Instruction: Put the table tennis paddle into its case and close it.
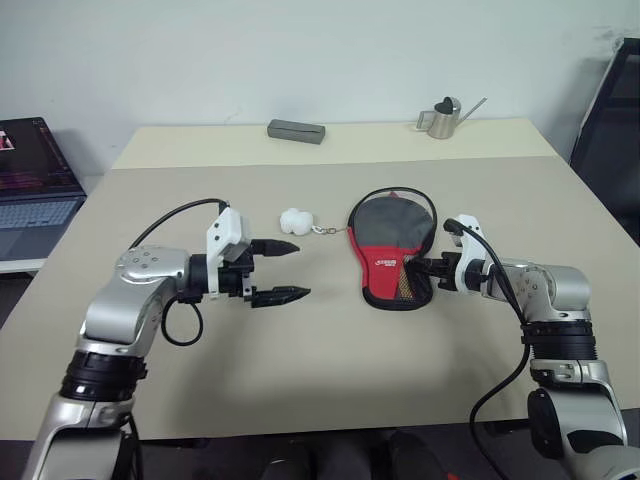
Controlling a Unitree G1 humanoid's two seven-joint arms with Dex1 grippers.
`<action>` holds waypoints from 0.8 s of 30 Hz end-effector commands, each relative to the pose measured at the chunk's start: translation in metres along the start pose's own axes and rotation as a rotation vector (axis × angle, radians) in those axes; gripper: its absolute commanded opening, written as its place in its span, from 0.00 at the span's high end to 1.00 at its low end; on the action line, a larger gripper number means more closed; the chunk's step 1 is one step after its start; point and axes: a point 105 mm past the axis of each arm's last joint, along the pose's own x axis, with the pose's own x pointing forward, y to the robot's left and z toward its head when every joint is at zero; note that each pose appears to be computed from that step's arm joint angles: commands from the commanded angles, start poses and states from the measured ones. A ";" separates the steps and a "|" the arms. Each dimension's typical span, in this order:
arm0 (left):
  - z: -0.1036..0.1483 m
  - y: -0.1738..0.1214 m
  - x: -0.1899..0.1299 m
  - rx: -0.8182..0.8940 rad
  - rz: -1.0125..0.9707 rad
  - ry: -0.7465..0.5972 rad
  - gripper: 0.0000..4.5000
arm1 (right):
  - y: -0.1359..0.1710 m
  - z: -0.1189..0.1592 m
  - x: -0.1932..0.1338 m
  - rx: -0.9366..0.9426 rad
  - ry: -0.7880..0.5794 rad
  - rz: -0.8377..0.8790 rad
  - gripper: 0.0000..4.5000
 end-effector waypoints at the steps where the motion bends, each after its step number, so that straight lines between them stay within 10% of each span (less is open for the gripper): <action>1: 0.010 -0.014 -0.005 0.035 -0.064 -0.002 0.00 | 0.016 -0.005 -0.005 0.003 0.028 0.058 1.00; 24: 0.001 -0.061 -0.004 0.004 -0.296 0.062 0.00 | 0.057 -0.082 -0.054 -0.075 0.241 0.209 1.00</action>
